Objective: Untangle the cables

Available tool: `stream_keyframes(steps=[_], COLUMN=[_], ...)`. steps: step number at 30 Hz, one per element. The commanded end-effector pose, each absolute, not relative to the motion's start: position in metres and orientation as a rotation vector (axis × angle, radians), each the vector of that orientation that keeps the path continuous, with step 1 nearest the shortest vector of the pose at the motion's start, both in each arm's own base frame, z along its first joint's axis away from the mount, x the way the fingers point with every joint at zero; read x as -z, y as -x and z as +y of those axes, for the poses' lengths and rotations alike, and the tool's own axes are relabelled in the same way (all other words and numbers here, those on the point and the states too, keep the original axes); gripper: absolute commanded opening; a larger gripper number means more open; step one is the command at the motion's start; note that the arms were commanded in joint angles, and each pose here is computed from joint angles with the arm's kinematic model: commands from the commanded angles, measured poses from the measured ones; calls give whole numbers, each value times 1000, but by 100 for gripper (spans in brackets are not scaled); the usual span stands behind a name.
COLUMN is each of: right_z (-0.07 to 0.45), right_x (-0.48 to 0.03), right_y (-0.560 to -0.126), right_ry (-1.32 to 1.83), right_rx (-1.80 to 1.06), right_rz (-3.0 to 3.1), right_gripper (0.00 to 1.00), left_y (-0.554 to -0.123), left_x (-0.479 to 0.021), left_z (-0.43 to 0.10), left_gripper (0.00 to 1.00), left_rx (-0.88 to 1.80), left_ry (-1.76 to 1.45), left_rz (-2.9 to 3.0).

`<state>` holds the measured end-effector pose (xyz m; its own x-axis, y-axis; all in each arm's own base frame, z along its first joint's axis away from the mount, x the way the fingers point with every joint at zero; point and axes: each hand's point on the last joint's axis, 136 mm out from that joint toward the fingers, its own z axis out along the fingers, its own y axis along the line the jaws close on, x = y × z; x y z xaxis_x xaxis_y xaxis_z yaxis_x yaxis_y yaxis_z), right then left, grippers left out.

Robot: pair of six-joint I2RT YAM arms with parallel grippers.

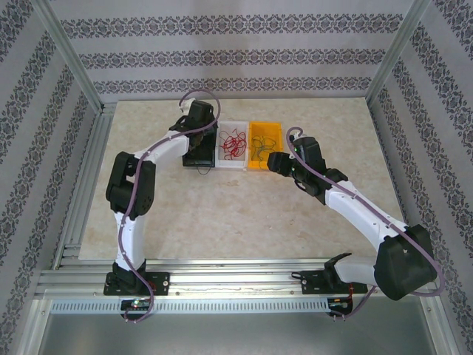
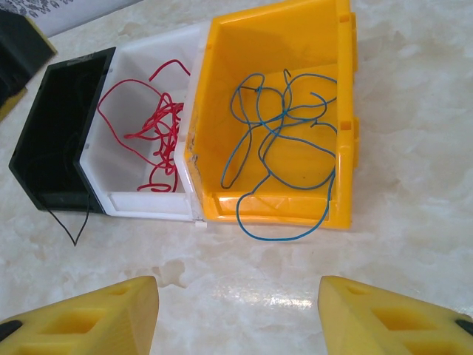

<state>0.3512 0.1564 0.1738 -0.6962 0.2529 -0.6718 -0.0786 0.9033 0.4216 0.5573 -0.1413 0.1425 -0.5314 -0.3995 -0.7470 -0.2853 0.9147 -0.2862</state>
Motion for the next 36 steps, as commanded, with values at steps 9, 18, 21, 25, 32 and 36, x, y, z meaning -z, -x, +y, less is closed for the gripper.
stream_keyframes(steps=[9,18,21,25,32,36], right_z=[142,38,14,-2,-10,-3], right_x=[-183,-180,-175,-159,-127,-135], right_y=[-354,-344,-340,-340,-361,-377], right_ry=[-170,-285,-195,-85,-117,-80], right_rx=[-492,-71,148,329,358,275], right_rz=[2244,2127,2039,1948,1948,1846], right_gripper=[60,65,70,98,98,98], left_y=[-531,-399,-347,-310,-312,-349], left_x=[-255,-203,-179,-157,-112,-117], left_z=[-107,14,59,86,99,90], left_gripper=[100,100,100,100,100,99], left_rx=[169,-328,-477,-663,-737,-696], left_ry=[579,628,710,672,682,544], left_rz=[1917,1989,1980,1939,1973,1925])
